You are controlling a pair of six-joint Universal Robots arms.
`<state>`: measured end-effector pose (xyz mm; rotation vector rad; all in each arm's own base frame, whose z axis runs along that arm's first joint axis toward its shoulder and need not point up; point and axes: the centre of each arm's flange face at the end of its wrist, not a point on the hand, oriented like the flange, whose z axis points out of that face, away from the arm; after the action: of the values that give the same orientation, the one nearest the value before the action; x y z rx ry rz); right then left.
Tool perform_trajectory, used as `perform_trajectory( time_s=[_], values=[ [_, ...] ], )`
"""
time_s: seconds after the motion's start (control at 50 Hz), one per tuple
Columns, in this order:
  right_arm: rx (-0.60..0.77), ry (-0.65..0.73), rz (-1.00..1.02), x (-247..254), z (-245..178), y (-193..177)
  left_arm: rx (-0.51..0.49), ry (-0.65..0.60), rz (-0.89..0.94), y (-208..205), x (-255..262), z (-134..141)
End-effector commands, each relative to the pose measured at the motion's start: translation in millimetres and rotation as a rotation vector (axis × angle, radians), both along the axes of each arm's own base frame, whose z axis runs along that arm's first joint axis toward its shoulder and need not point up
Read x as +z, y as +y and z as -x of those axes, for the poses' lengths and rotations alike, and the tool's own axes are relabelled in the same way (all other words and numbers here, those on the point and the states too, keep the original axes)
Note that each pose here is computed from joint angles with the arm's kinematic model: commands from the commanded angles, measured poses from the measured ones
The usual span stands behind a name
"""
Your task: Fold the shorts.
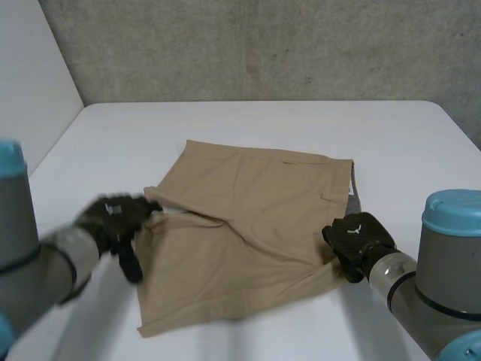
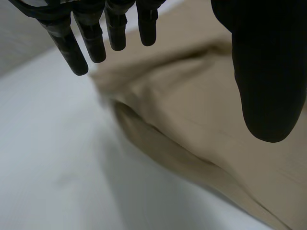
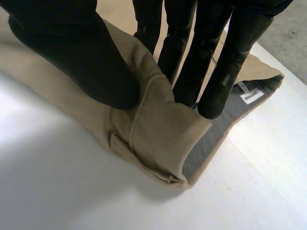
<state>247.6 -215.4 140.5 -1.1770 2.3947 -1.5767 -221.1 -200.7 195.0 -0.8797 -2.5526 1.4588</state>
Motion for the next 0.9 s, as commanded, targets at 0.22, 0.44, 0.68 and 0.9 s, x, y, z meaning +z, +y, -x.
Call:
perform_trajectory(
  time_s=[0.22,0.44,0.68,0.9],
  values=[
    [-0.059,-0.096,-0.02,8.5,0.6,-3.8,-0.024,0.029,-0.182,61.4,-56.9,-1.1],
    [-0.056,-0.098,-0.019,9.9,1.3,-0.7,-0.026,0.073,-0.13,53.4,-63.6,5.7],
    [-0.058,-0.097,-0.017,10.1,1.6,-0.7,-0.018,0.074,-0.032,52.1,-60.8,12.0],
    [-0.052,-0.103,0.037,20.9,-1.0,-9.3,-0.022,0.085,0.093,29.8,-36.6,24.6]
  ],
)
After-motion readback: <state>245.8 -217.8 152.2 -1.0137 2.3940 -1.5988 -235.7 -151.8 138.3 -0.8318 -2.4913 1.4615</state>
